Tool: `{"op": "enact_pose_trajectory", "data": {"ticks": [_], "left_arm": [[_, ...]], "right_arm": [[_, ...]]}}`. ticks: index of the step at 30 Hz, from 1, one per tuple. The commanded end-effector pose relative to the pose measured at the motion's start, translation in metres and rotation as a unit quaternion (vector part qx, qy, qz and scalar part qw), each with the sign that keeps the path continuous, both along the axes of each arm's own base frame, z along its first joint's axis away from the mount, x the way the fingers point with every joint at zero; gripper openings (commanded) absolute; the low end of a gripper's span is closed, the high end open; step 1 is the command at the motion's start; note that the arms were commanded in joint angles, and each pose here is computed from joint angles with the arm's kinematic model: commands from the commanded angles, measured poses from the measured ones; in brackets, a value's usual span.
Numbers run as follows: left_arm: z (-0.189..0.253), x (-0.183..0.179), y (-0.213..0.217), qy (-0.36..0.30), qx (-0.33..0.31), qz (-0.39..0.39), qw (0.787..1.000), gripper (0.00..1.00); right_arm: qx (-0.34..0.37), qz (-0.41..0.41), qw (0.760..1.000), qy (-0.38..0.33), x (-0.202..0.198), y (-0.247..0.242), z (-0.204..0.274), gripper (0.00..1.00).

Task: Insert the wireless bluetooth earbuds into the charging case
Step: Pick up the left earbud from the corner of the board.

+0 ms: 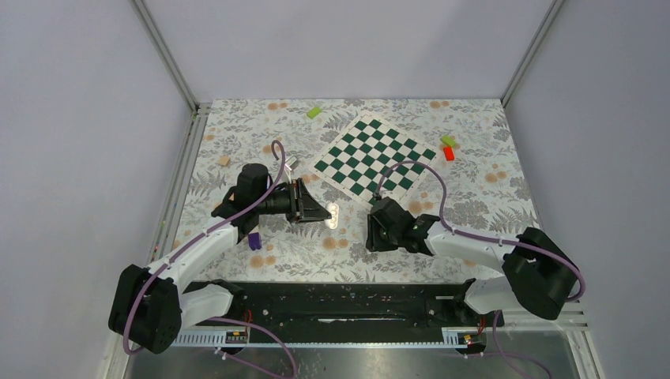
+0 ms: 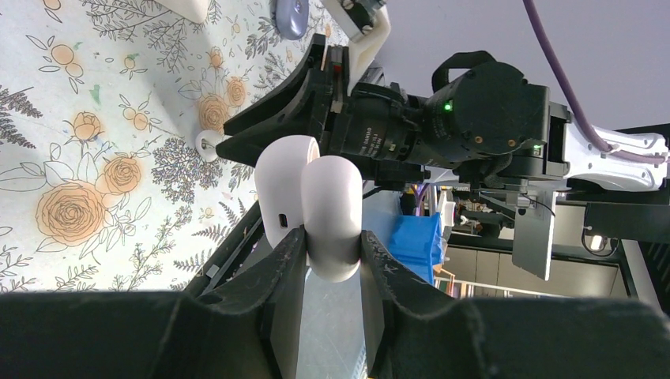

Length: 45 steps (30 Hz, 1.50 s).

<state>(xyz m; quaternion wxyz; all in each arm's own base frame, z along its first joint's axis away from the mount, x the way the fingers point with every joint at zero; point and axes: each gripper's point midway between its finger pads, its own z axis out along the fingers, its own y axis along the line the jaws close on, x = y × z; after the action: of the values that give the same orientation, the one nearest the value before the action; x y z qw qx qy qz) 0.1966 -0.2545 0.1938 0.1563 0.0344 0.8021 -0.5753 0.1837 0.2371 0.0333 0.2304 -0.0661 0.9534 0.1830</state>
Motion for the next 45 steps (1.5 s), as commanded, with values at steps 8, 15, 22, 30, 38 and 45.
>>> {"op": "enact_pose_trajectory", "data": {"ticks": [8, 15, 22, 30, 38, 45], "left_arm": [[0.019, 0.002, 0.000, -0.039, -0.022, -0.002, 0.999, 0.00], [0.018, 0.002, 0.000, -0.038, -0.024, -0.003, 0.999, 0.00], [0.019, 0.001, 0.000, -0.041, -0.024, -0.002, 0.999, 0.00], [0.019, 0.000, 0.001, -0.042, -0.024, -0.002, 0.999, 0.00], [0.017, 0.001, 0.001, -0.041, -0.023, -0.003, 0.999, 0.00], [0.019, 0.000, 0.001, -0.043, -0.026, -0.003, 0.999, 0.00]], "right_arm": [[-0.012, -0.006, 1.000, -0.009, 0.011, 0.006, -0.003, 0.26], [-0.016, -0.003, 1.000, -0.002, 0.010, 0.007, -0.005, 0.24], [-0.022, 0.005, 1.000, 0.011, 0.008, 0.009, -0.012, 0.24], [-0.034, 0.009, 0.999, 0.016, 0.006, 0.006, -0.012, 0.26], [-0.039, 0.002, 0.999, 0.014, -0.001, -0.006, -0.014, 0.34], [-0.037, 0.007, 0.999, 0.020, -0.001, -0.002, -0.017, 0.29]]}}
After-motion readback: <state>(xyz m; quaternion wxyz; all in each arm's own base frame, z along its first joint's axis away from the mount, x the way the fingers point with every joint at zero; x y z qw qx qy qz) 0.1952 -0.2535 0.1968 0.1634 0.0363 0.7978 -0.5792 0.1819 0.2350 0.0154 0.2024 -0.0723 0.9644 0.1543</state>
